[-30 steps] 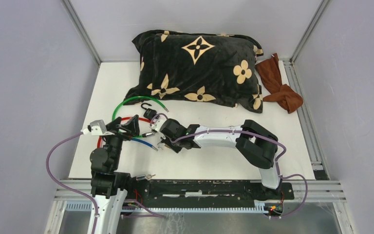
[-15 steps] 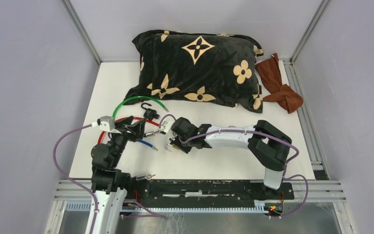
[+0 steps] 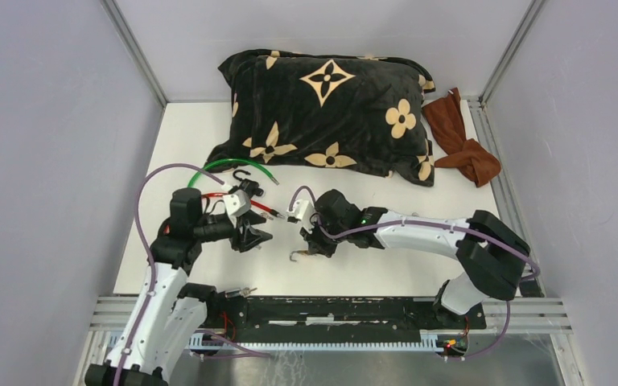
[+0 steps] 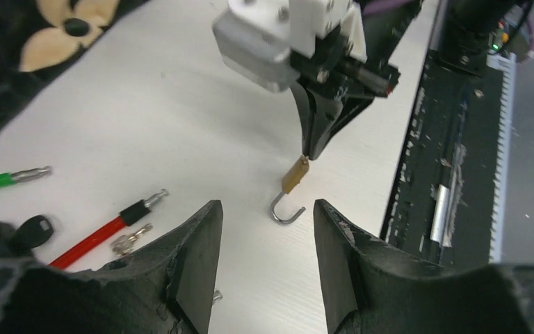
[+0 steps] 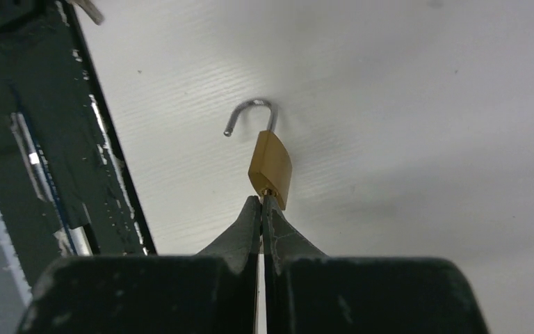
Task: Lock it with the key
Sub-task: Pick up the lock from the center of the board, then lock the lock.
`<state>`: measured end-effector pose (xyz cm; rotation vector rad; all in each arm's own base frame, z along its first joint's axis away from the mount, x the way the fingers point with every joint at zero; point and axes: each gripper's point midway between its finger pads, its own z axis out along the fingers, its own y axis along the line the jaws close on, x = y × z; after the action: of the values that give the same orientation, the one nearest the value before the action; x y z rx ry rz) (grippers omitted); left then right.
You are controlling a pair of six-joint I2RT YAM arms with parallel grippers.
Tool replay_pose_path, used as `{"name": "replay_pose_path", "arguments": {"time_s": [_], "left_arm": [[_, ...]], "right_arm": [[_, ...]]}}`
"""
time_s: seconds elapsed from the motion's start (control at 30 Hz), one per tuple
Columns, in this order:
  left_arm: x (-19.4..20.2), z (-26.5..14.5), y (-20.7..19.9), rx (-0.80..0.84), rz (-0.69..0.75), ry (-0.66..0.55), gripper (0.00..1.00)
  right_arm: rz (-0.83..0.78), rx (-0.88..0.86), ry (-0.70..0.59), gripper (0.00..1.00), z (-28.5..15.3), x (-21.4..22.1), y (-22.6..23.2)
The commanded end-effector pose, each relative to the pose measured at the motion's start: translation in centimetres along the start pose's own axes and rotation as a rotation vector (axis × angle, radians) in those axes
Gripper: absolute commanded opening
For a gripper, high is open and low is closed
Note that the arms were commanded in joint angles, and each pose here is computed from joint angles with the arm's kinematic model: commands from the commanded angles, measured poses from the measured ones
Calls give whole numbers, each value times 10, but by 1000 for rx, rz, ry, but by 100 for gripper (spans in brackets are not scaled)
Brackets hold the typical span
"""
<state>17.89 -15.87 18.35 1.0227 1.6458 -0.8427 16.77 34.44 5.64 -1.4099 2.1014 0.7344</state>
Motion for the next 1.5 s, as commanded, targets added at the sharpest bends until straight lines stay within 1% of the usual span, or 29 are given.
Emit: {"name": "replay_pose_path", "arguments": {"time_s": [0.0, 0.1, 0.23, 0.3, 0.5, 0.57, 0.63, 0.73, 0.77, 0.87, 0.93, 1.0, 1.1, 1.2, 1.27, 1.33, 1.4, 1.47], "left_arm": [[-7, 8, -26, 160, 95, 23, 59], [-3, 16, -34, 213, 81, 49, 61], [3, 25, -24, 169, 25, 65, 62], [1, 26, -22, 157, 21, 58, 62], [2, 27, -21, 149, 15, 55, 61], [5, 28, -22, 155, 14, 62, 61], [10, 31, -26, 173, 23, 75, 61], [23, 42, -35, 208, 53, 124, 64], [28, 48, -38, 220, 76, 148, 65], [42, 64, -39, 239, 179, 199, 71], [48, 76, -26, 202, 226, 224, 77], [54, 87, -11, 174, 293, 246, 80], [63, 103, 10, 159, 479, 271, 82], [65, 123, 29, 144, 614, 256, 82], [68, 132, 26, 191, 689, 232, 81], [75, 140, 16, 249, 733, 227, 81], [80, 147, 11, 273, 738, 225, 76], [80, 153, 11, 266, 720, 214, 68]], "right_arm": [[-72, -51, -200, 0, -29, -53, 14], [-56, -5, -186, 0, -30, -46, 3], [-6, 19, -109, 0, -16, -17, -11], [2, 22, -86, 0, -11, -9, -14], [20, 41, -147, 0, -18, -26, -18], [54, 61, -166, 0, -24, -30, -23], [76, 64, -177, 0, -27, -30, -27], [140, 66, -177, 0, -25, -17, -34], [166, 64, -163, 0, -23, -8, -36], [215, 39, -193, 0, -20, -2, -38], [234, 26, -210, 0, -22, 1, -38], [245, 20, -223, 0, -23, 2, -39], [265, 4, -237, 0, -26, 6, -41], [280, -9, -251, 0, -29, 9, -44], [285, -31, -260, 0, -30, 9, -44], [294, -44, -263, 0, -31, 10, -45], [299, -47, -267, 0, -32, 11, -49], [302, -46, -270, 0, -34, 12, -52]]}}
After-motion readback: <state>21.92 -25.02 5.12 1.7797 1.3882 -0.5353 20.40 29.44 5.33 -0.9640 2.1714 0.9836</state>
